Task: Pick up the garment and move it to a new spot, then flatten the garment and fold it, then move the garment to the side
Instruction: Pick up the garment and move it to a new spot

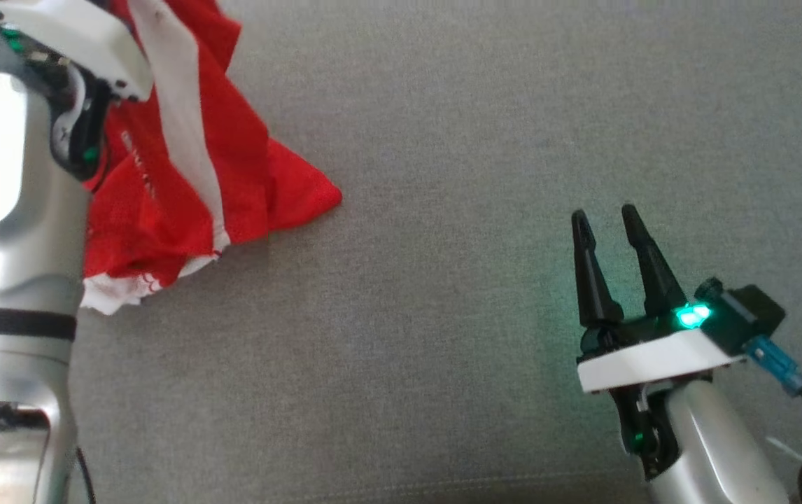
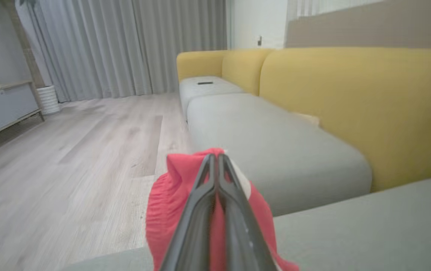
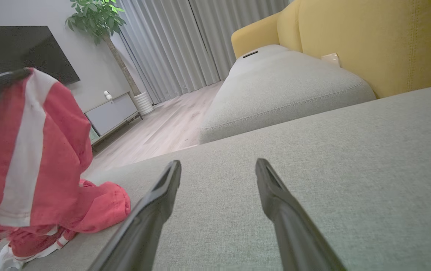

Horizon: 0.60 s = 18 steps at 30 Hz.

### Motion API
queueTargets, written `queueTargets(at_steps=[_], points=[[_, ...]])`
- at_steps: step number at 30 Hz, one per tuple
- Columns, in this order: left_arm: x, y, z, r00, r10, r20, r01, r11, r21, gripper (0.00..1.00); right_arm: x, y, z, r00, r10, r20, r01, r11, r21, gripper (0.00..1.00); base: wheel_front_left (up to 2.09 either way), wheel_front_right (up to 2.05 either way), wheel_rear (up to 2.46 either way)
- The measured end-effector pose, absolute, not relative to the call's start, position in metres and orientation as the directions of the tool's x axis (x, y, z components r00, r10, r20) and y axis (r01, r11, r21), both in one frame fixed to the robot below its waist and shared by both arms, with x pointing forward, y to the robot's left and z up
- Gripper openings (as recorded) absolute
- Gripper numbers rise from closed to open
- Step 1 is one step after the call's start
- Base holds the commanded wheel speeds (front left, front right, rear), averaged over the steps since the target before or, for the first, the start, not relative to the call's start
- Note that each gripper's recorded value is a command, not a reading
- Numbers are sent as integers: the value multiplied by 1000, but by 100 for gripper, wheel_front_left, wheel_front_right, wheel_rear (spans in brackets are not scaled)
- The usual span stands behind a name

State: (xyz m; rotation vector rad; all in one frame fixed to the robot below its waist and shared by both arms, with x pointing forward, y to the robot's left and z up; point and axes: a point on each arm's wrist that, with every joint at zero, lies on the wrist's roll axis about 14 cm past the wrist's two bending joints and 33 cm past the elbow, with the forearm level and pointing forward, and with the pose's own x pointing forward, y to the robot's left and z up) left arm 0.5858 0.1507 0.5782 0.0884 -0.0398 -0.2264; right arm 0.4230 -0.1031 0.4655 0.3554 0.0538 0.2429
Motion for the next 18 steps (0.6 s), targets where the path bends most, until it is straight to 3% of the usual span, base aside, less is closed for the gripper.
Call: queueTargets(at_steps=[9,18], points=[[551,109,658,914,-306,267,313,949,16,0,410,-102,485,969,245,34,-241,906,348,100,0,0,0],[522,44,676,845,-428,321,465,884,-46,0,399,-117,490,978,203,44,-205,913,352,100,0,0,0]])
